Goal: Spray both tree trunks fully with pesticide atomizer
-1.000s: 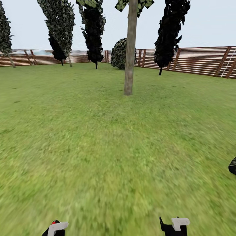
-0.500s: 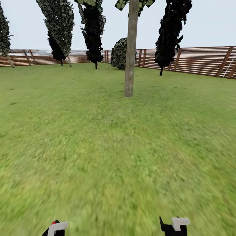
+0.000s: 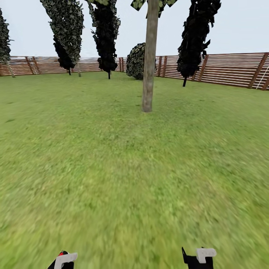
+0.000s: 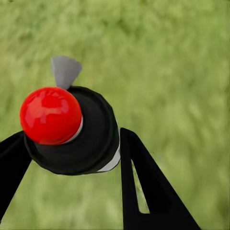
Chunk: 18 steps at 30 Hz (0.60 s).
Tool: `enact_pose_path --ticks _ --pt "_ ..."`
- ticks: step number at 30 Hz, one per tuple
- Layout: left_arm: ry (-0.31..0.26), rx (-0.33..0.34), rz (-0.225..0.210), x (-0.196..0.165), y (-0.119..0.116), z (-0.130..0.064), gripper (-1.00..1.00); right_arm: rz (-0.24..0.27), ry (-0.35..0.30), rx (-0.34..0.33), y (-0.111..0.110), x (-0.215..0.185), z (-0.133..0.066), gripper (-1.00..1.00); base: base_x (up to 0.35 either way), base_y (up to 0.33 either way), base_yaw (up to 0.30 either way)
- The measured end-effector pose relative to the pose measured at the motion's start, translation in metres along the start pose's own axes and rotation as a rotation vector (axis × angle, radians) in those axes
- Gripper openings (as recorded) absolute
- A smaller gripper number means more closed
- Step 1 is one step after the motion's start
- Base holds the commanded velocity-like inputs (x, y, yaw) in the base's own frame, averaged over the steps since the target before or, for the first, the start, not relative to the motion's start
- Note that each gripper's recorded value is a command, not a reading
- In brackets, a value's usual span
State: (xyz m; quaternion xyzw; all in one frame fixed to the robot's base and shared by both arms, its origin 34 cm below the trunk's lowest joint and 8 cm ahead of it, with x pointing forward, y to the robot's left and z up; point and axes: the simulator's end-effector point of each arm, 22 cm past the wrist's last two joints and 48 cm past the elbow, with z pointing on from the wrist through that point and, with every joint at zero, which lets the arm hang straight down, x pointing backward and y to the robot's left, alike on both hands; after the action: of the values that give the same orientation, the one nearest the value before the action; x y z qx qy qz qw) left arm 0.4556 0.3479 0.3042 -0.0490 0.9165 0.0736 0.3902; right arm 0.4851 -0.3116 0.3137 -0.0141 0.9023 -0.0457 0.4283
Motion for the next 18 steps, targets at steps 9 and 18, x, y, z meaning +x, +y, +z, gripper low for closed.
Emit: enact_pose_path --ticks 9,18 --pt "0.0 0.0 0.0 0.0001 0.0002 -0.0001 -1.0 0.0 0.0 0.0 0.0 0.0 0.0 1.0 0.339 0.0 0.0" --pt "-0.001 0.0 0.0 -0.0002 0.0 0.0001 -1.0 0.0 0.0 0.0 0.0 -0.0002 0.0001 1.0 0.339 0.0 0.0"
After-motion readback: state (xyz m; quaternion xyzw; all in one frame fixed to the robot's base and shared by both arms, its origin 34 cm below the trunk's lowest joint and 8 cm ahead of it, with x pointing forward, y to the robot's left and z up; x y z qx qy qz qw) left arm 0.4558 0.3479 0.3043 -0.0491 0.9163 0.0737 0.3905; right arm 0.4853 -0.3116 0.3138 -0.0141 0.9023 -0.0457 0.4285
